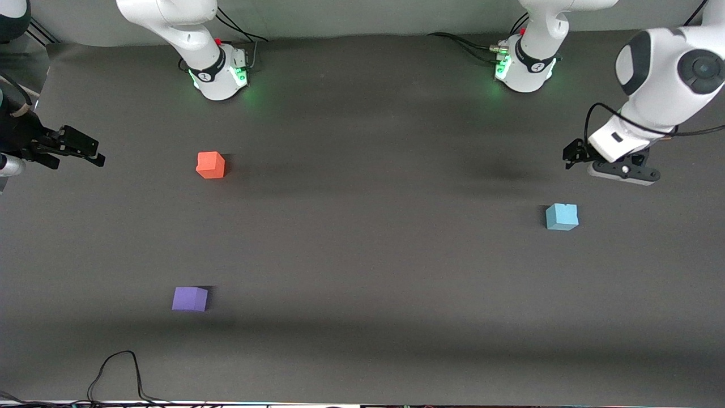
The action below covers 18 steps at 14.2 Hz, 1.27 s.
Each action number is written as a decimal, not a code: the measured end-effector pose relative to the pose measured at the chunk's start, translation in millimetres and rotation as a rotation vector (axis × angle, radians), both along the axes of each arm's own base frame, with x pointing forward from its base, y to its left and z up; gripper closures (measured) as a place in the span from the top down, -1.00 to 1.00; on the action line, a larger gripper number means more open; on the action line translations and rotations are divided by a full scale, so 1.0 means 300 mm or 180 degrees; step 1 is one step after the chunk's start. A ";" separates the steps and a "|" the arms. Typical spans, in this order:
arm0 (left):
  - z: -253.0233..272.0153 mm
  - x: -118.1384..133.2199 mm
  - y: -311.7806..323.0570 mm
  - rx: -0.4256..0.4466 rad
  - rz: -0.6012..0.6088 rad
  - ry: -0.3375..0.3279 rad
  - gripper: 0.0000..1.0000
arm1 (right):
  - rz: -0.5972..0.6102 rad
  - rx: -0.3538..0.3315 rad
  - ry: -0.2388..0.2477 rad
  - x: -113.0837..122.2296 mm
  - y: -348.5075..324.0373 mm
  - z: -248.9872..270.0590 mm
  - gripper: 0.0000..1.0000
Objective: Place blue block between orange and purple blocks
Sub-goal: 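Lower the open left gripper over the light-blue cube, then close the left gripper on the light-blue cube and lift it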
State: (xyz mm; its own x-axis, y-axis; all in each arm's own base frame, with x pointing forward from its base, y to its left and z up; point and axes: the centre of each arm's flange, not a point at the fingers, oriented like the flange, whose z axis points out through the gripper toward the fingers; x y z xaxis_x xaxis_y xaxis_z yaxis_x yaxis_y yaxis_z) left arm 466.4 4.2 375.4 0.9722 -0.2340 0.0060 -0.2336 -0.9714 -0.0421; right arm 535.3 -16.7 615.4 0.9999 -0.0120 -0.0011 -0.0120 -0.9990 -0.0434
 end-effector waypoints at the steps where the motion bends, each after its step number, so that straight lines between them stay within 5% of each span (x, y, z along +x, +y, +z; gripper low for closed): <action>1: -0.040 0.012 0.009 0.0006 0.0008 -0.0012 1.00 | 0.0000 0.0000 0.0000 0.000 0.000 0.000 1.00; 18: -0.582 0.090 0.057 0.0012 0.0036 -0.0046 1.00 | -0.0003 0.0000 0.0000 0.000 -0.001 0.000 1.00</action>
